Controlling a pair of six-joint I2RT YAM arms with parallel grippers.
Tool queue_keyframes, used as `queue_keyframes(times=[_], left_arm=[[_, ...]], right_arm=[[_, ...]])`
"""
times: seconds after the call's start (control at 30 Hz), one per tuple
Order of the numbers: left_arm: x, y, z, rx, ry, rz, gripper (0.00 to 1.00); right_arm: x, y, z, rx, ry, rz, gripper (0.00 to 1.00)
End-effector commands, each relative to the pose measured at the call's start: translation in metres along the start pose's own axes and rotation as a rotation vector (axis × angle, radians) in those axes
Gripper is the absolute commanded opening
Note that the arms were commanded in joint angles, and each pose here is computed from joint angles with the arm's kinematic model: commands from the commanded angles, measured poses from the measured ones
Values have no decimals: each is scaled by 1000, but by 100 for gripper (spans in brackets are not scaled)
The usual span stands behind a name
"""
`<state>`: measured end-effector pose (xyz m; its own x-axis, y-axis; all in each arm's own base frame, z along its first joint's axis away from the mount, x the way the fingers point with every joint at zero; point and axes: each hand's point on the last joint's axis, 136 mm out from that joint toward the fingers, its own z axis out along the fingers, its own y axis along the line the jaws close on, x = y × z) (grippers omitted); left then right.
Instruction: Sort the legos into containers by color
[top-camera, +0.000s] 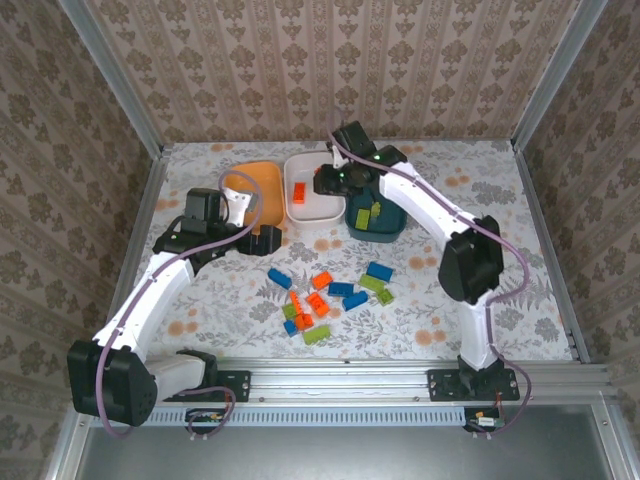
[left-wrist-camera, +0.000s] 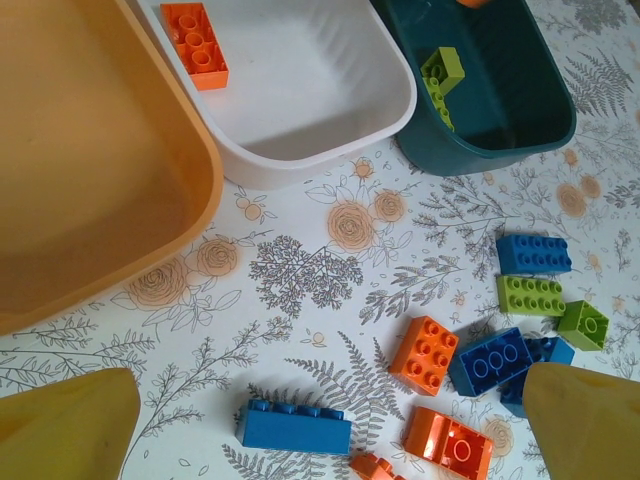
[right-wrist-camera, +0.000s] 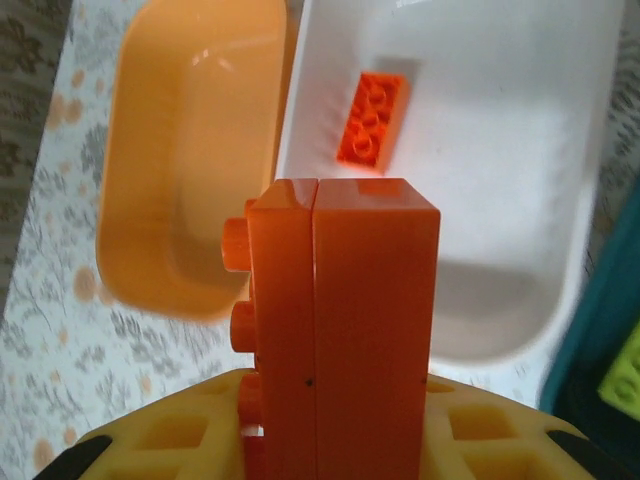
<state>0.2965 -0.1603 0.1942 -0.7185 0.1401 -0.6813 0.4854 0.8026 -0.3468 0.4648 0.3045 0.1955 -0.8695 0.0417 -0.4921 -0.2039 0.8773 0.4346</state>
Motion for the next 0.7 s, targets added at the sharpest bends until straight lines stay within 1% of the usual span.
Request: queue_keyframes(times=[0.0,0.13,0.2,0.33,0.47,0.57,0.67], left_arm=[[-2,-1,-4,-6,-1,-2,100],[-1,0,-2,-6,6,-5,100],[0,0,-1,-5,12,-7,100],[0,0,0,-1,18,-10,100],[1,0,0,-5,21,-12,100],[1,2,0,-15,20,-12,100],[2,2,0,-18,24,-13,100]], right_arm=[[-8,-11,31,4,39,62,29],[-31,-16,54,-15,5,93,29],[-36,-17,66,-27,5,107,29],[-38,-27,87,-30,23,152,31],[-36,-37,99,-24,32,189,34],[-35,-40,101,-26,37,197,45],[-38,-35,94,-36,34,187,51]])
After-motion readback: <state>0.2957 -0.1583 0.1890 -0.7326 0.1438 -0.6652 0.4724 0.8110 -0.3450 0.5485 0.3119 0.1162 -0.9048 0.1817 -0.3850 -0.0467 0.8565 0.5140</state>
